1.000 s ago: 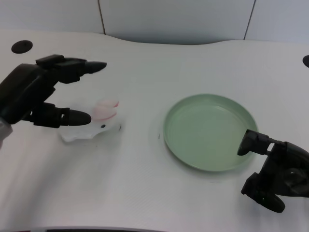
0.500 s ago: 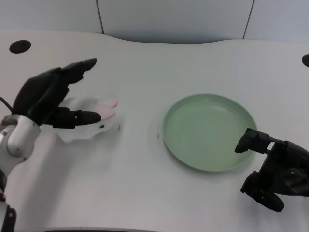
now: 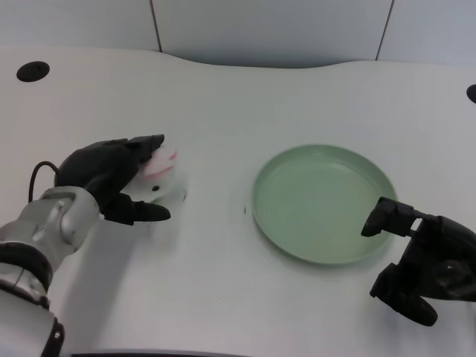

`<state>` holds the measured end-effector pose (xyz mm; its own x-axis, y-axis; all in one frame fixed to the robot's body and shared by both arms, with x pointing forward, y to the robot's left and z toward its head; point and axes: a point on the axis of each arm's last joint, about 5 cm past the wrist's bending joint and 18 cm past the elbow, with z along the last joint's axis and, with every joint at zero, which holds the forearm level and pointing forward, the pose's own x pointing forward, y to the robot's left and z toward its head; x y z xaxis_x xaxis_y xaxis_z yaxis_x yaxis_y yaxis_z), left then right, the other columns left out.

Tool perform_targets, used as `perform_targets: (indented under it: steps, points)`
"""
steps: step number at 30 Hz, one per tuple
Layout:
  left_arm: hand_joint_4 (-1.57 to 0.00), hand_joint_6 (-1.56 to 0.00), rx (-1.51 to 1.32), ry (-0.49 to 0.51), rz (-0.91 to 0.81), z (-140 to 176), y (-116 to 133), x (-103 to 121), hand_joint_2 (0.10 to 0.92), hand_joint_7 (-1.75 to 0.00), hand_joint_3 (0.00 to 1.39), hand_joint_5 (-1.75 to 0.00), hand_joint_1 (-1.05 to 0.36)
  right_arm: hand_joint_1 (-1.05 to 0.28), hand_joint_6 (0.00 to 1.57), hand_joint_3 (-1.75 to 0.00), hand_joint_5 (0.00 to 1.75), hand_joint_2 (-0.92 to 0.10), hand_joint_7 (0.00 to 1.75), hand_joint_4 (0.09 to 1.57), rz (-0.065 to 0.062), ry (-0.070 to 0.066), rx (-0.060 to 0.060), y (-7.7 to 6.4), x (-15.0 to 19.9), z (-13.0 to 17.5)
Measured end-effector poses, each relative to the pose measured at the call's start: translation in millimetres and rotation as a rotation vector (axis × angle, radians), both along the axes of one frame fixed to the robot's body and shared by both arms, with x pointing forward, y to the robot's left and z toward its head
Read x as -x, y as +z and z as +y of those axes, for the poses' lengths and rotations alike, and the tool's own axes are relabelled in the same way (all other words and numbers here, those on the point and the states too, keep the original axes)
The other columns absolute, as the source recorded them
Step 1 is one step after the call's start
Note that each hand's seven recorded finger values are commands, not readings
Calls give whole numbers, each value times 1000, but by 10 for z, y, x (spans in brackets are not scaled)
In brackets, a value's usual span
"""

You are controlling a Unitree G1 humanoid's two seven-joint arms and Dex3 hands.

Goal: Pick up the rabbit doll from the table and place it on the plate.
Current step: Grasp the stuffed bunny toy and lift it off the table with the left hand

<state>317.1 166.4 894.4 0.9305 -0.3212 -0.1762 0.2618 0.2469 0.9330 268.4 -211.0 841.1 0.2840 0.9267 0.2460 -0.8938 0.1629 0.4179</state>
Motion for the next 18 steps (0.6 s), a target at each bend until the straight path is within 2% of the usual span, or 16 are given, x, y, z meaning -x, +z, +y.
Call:
perform_targets:
  steps: [2, 4, 6, 9, 10, 11, 13, 14, 15, 16, 17, 18]
  points:
    - [-170, -158, -98, -3, -11, -23, 9, -22, 921, -10, 264, -9, -1048, -650, 943, -8, 1746, -852, 1526, 1163, -11, 2, 0, 10, -6, 6]
    - [-189, -176, -168, -10, -23, -51, 16, -37, 921, -15, 228, -18, -1048, -655, 938, -5, 1746, -844, 1531, 1154, -9, 10, -1, 13, -10, 15]
    - [-219, -208, -213, -12, -29, -65, 26, -50, 921, -22, 166, -29, -1046, -653, 908, -6, 1746, -845, 1422, 1129, -11, 20, -1, 17, -14, 31]
    - [-293, -264, -264, -7, -51, -59, 36, -62, 921, -31, 103, -60, -1004, -630, 920, -1, 1746, -818, 1387, 1106, 1, 20, -26, 16, -16, 42]
    - [-414, -354, -281, -5, -64, -54, 39, -65, 914, -41, 64, -112, -951, -632, 899, -7, 1746, -828, 1530, 1106, 3, 19, -36, 14, -15, 45]
    - [-457, -388, -292, -2, -79, -49, 40, -67, 915, -38, 45, -127, -931, -632, 889, -9, 1746, -832, 1585, 1106, 1, 15, -49, 11, -11, 49]
    - [-491, -417, -310, 4, -100, -32, 43, -69, 918, -32, 28, -136, -916, -633, 879, -11, 1746, -835, 1630, 1105, -9, 19, -60, 17, -12, 63]
    - [-573, -591, -312, 6, -112, -28, 45, -71, 912, -557, 17, -926, -785, -669, 906, -16, 1746, -846, 1699, 1119, -16, 18, -65, 20, -13, 67]
    - [-562, -599, -309, 12, -130, -23, 46, -72, 911, -833, 10, -1265, -737, -681, 914, -17, 1746, -849, 1722, 1124, -26, 18, -67, 29, -16, 70]
    - [-693, -693, -307, 17, -148, -19, 49, -73, 917, -1134, 52, -1531, -678, -689, 914, -16, 1746, -846, 1736, 1129, -36, 19, -68, 37, -21, 74]
    - [-747, -715, -307, 22, -163, -17, 53, -76, 919, -1270, 81, -1625, -651, -697, 912, -15, 1746, -845, 1741, 1131, -41, 19, -69, 42, -24, 76]
    - [-780, -720, -311, 25, -173, -15, 58, -80, 920, -1378, 116, -1684, -628, -708, 910, -15, 1746, -844, 1744, 1132, -42, 18, -73, 41, -22, 78]
